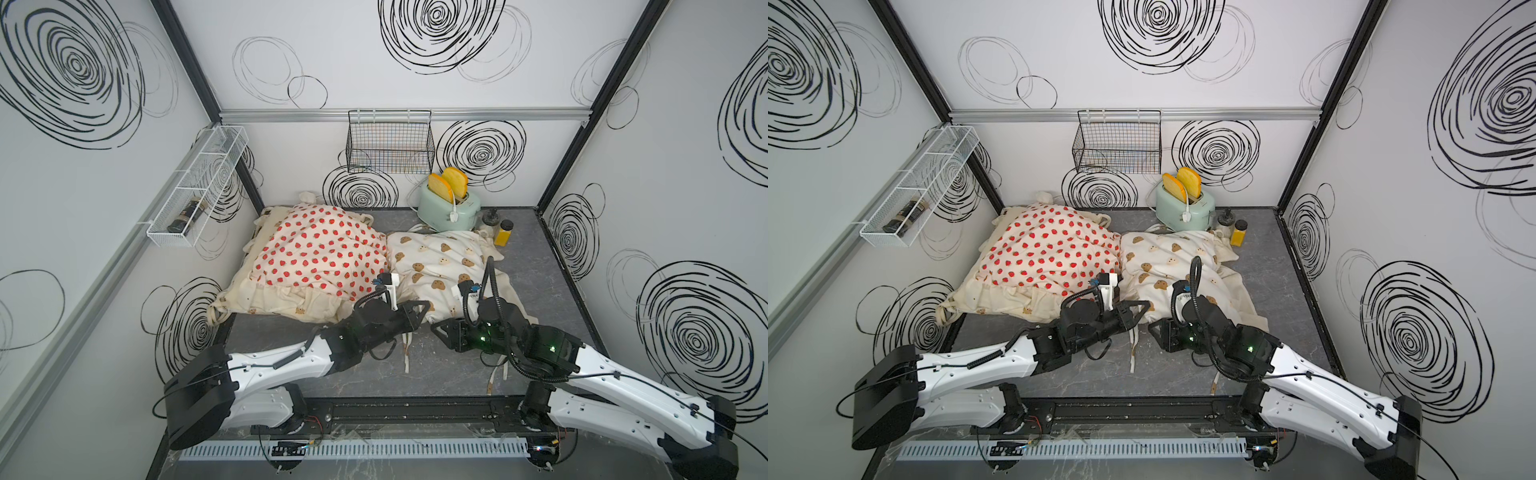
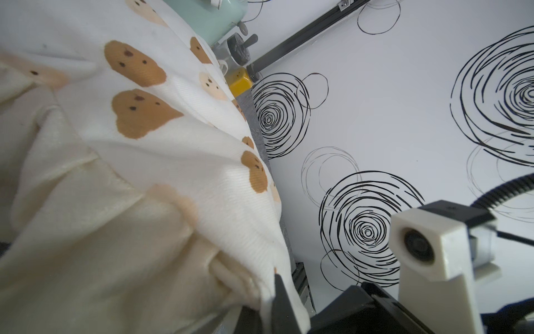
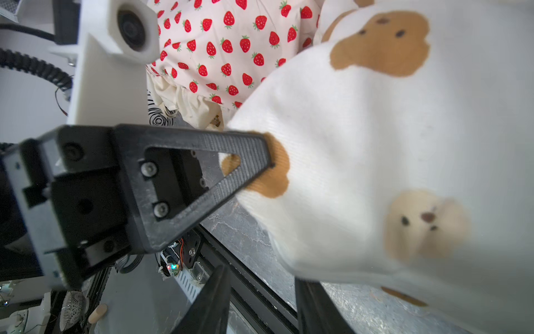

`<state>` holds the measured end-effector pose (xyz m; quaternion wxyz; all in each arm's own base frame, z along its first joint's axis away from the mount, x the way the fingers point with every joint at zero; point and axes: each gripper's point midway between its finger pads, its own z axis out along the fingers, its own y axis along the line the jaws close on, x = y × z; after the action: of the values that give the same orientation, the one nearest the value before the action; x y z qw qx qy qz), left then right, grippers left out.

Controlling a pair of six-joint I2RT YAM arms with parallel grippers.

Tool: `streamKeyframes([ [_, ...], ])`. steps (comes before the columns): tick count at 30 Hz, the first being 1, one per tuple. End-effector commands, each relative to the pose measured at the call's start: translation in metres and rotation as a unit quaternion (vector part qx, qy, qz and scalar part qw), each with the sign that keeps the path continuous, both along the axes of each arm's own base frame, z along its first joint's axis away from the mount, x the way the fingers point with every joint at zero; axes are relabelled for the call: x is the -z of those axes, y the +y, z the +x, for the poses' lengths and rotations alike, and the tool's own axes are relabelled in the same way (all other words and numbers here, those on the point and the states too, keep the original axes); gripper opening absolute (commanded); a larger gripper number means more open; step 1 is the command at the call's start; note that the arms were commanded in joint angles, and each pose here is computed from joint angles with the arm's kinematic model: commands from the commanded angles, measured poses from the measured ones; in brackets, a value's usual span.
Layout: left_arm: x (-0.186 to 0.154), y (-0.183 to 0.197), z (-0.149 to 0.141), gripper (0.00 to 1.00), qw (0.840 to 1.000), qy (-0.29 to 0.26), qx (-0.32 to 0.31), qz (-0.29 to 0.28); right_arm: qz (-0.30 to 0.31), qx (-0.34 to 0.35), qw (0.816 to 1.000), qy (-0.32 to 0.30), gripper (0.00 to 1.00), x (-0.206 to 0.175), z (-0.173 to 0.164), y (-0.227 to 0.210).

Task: Zip up pillowcases
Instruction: Zip the zipper on the pillowcase.

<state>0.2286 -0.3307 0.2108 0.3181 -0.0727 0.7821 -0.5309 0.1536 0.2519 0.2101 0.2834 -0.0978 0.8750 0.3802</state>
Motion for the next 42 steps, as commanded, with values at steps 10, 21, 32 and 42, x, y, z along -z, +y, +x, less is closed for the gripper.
streamKeyframes([
  [10, -0.022, 0.003, 0.000, 0.00, 0.999, -0.011, -0.012, -0.041, 0.054, -0.007, 0.998, 0.019, 0.39, 0.001, 0.008, 0.012],
  [21, -0.021, 0.000, -0.002, 0.00, 0.999, -0.008, -0.008, -0.044, 0.076, -0.017, 0.997, 0.026, 0.35, 0.003, 0.009, 0.021],
  [32, -0.020, -0.002, -0.003, 0.00, 0.999, -0.008, -0.006, -0.042, 0.074, 0.003, 0.997, 0.027, 0.26, 0.001, 0.020, 0.019],
  [42, -0.016, -0.002, -0.003, 0.00, 0.999, -0.005, -0.006, -0.042, 0.084, 0.003, 0.996, 0.016, 0.15, -0.007, 0.022, 0.019],
])
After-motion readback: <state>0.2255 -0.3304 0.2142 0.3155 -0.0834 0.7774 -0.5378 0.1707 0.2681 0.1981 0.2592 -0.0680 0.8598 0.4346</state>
